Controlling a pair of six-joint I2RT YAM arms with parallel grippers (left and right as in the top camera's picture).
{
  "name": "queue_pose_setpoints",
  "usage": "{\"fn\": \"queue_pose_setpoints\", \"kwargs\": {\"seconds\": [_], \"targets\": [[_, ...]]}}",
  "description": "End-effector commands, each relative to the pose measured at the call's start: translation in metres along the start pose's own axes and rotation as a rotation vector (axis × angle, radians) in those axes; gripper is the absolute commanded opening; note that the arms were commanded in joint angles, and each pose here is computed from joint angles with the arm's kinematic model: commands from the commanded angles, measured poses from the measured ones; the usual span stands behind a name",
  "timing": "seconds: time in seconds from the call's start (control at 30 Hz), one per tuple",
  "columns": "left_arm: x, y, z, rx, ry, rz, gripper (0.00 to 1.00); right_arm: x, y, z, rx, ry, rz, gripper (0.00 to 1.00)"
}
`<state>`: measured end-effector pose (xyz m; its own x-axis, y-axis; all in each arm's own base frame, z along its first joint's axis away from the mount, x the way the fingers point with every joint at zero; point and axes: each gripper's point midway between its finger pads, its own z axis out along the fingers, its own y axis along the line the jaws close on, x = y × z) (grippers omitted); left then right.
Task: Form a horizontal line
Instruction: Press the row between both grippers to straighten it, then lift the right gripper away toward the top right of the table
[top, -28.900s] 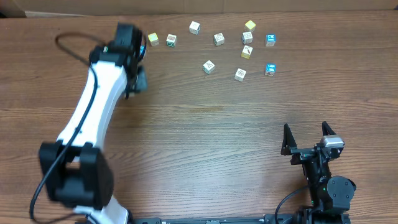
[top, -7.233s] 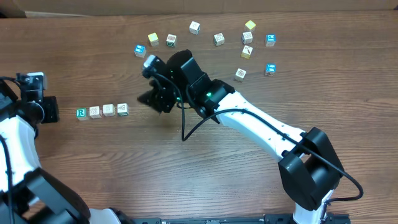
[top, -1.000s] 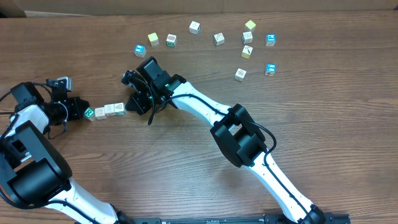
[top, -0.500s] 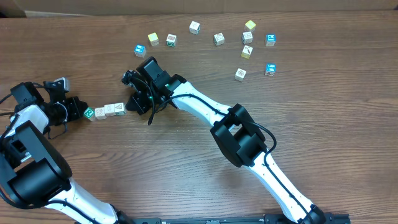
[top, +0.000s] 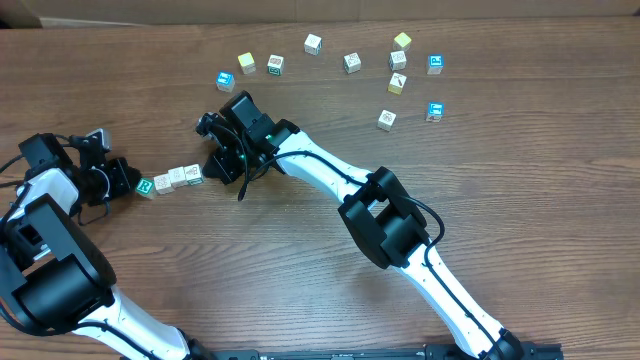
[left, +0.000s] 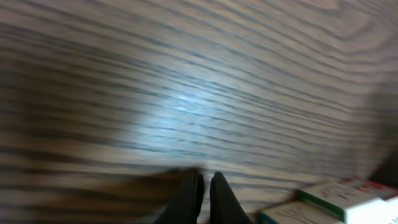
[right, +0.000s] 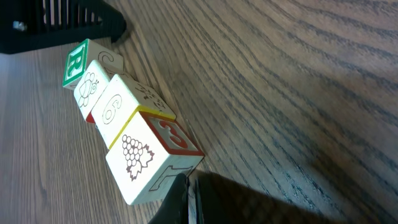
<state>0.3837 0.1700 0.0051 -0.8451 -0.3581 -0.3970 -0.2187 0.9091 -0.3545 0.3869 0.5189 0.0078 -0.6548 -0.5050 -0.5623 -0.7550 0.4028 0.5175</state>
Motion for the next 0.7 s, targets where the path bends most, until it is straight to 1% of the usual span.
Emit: {"fn": "queue_pose_setpoints", "kwargs": {"seconds": [0.0,0.1,0.27,0.33,0.43,0.67], "targets": [[0.005,0.025,0.005,-0.133,0.023,-0.068,0.04,-0.007,-0.004,-0.002,0.007,-0.017,-0.005,0.03],[-0.001,0.038,-0.003,-0.206,-0.002,-0.097,0.04,-0.007,-0.004,-0.002,0.008,-0.017,-0.005,0.03],[-0.012,0.034,-0.024,-0.214,-0.045,-0.119,0.04,-0.016,-0.006,-0.009,0.018,-0.032,-0.004,0.03],[-0.016,0.028,-0.036,-0.216,-0.06,-0.115,0.05,-0.024,-0.017,-0.019,0.075,-0.043,0.018,0.03],[-0.024,0.024,-0.06,-0.254,-0.098,-0.115,0.04,-0.042,-0.037,-0.045,0.179,-0.064,0.059,0.03],[-0.045,-0.007,-0.139,-0.306,-0.247,-0.065,0.05,-0.083,-0.049,-0.139,0.244,-0.116,0.127,0.03]]}}
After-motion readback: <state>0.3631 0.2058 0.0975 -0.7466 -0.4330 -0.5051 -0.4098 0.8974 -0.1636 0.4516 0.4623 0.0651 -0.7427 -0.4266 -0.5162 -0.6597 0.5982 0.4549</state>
